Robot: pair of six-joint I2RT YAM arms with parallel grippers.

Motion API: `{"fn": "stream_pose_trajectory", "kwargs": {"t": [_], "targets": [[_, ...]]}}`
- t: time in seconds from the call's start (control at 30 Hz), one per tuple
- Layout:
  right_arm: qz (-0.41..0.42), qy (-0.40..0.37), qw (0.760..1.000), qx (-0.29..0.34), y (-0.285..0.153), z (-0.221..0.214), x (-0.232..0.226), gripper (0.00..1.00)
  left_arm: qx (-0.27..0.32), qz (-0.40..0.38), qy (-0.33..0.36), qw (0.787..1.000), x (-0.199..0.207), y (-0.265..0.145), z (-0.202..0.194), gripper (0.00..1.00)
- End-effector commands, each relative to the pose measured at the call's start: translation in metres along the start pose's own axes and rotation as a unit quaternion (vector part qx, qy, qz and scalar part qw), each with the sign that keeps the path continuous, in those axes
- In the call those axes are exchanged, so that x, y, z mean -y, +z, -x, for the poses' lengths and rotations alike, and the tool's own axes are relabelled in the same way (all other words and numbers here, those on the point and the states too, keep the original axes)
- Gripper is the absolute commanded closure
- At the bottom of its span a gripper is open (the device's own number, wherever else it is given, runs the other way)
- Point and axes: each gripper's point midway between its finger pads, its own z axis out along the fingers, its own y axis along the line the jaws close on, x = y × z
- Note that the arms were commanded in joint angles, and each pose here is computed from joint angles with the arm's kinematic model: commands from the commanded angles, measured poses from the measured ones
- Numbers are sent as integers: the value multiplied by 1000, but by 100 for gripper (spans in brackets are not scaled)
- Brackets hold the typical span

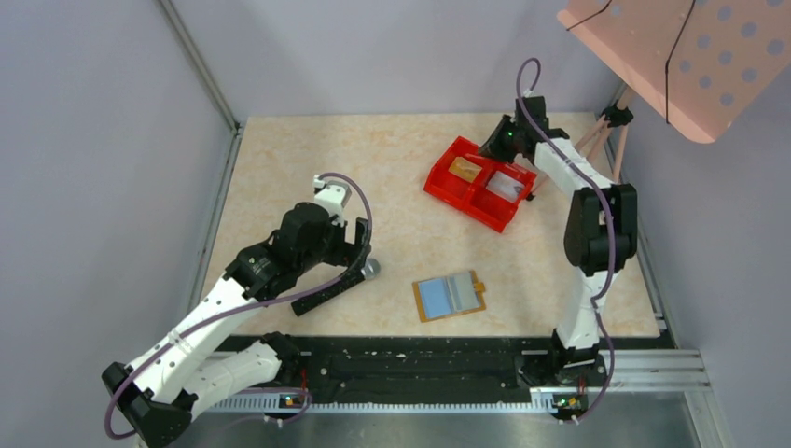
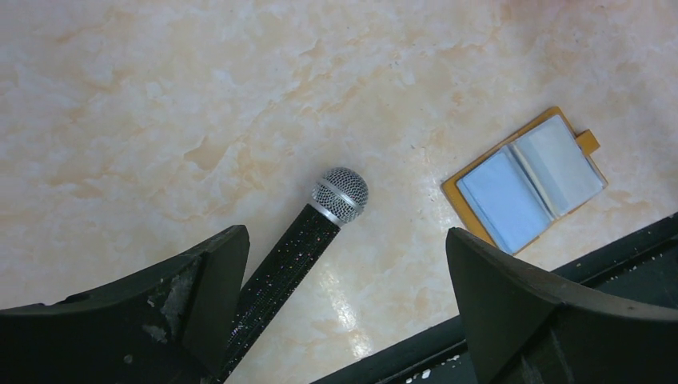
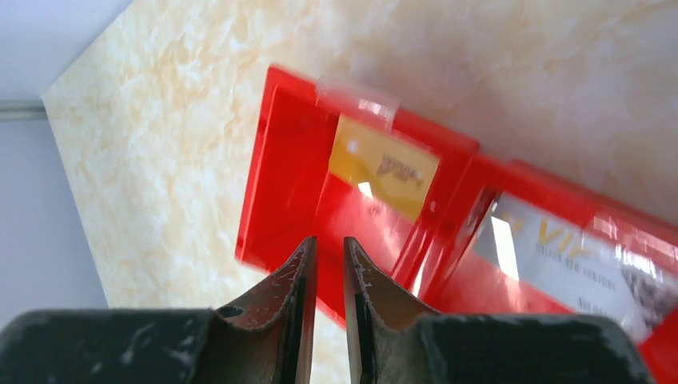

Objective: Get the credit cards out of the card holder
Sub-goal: Place the credit card in the storage box, then remove the credit card from the card holder.

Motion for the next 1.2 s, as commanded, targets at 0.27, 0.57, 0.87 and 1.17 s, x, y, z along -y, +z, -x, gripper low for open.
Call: {"fn": "stream_pose_trajectory", "kwargs": {"t": [0.27, 0.57, 0.87, 1.17], "targets": [[98, -157, 983, 1, -98, -105, -55, 78, -10, -41, -31, 999, 20, 4, 4, 11], [132, -167, 976, -50, -137, -213, -14, 72, -55, -218, -103, 969, 93, 21, -7, 30], [137, -146, 977, -79, -162, -273, 41, 69, -126, -256, -129, 950, 136, 64, -42, 44], [140, -130, 979, -75, -171, -292, 68, 67, -190, -240, -131, 943, 149, 107, -103, 68]]}}
